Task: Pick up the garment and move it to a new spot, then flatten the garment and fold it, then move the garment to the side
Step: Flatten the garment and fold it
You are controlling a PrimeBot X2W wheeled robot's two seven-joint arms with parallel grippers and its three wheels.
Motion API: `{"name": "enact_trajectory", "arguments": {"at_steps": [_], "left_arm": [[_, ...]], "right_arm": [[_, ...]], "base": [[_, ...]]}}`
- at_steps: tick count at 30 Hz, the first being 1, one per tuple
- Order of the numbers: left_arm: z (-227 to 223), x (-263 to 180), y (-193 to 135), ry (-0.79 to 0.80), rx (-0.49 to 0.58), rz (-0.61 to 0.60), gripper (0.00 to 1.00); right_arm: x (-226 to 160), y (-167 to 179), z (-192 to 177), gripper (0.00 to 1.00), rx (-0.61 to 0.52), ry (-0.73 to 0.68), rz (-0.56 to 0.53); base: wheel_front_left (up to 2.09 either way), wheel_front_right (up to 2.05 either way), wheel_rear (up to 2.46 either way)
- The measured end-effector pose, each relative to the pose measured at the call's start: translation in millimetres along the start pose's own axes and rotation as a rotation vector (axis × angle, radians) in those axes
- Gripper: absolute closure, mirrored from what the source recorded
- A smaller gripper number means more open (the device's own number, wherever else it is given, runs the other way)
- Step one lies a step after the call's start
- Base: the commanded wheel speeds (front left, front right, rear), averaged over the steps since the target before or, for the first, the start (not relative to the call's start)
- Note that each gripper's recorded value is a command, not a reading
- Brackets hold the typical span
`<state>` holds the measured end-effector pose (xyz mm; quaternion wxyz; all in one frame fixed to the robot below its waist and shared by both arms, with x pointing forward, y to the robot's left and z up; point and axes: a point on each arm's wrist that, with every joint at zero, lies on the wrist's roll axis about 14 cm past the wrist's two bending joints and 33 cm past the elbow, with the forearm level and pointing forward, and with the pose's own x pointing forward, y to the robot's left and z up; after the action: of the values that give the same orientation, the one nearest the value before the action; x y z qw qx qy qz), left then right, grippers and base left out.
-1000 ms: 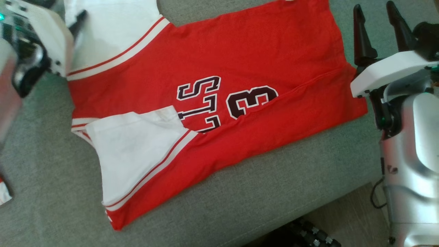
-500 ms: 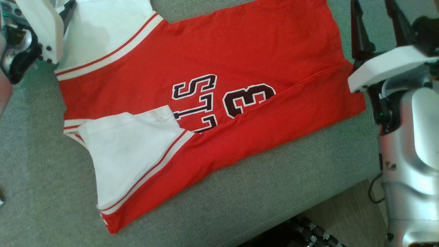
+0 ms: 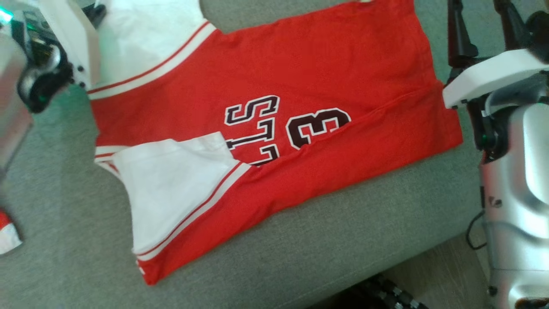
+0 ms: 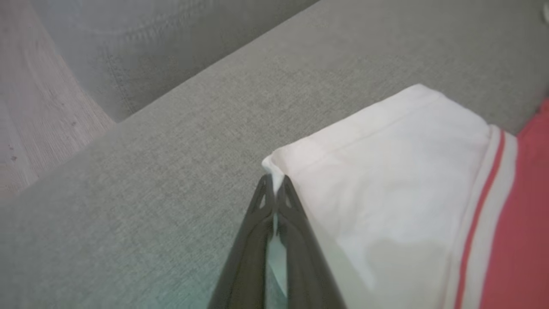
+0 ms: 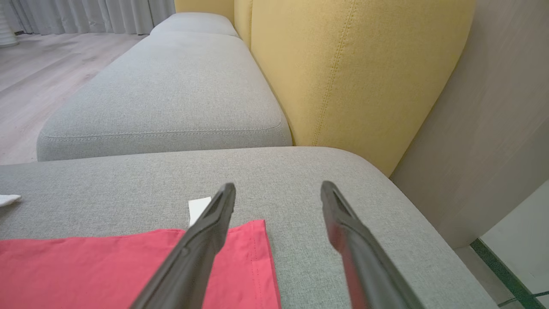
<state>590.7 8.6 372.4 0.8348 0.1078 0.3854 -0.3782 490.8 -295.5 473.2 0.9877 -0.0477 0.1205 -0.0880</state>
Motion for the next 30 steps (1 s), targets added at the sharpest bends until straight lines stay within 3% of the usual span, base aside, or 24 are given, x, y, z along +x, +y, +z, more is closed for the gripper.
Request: {"name": "enact_trajectory", "arguments": {"at_steps": [5,10,13,16,19,30], "left_arm": [[31,-19,-9,-0.192,0.054,0.007,1.0],[64,-52,-15,-0.391,0.114,0.049,1.0],[71,-72,-23,-0.458,0.131,0.048,1.0],[64,-86,-35,-0.475,0.146,0.031,1.0],[50,-96,-41,-0.474,0.145,0.033,1.0],[0,-103,-52,-0.422,0.102,0.007,1.0]], "right_arm": [[0,-5,1,0.0,-0.003,0.009,0.0],[2,-3,-20,0.0,0.052,0.111,0.011],[8,-6,-25,0.0,0.018,0.156,0.02],[21,-5,-25,0.0,-0.006,0.199,0.036],[31,3,-36,0.0,0.061,0.28,0.057],[66,9,-78,0.0,-0.046,0.493,0.09]], "base": [[0.0,0.0,0.0],[0.0,0.0,0.0],[0.0,0.0,0.0],[0.0,0.0,0.0],[0.0,0.0,0.0],[0.0,0.0,0.0]]}}
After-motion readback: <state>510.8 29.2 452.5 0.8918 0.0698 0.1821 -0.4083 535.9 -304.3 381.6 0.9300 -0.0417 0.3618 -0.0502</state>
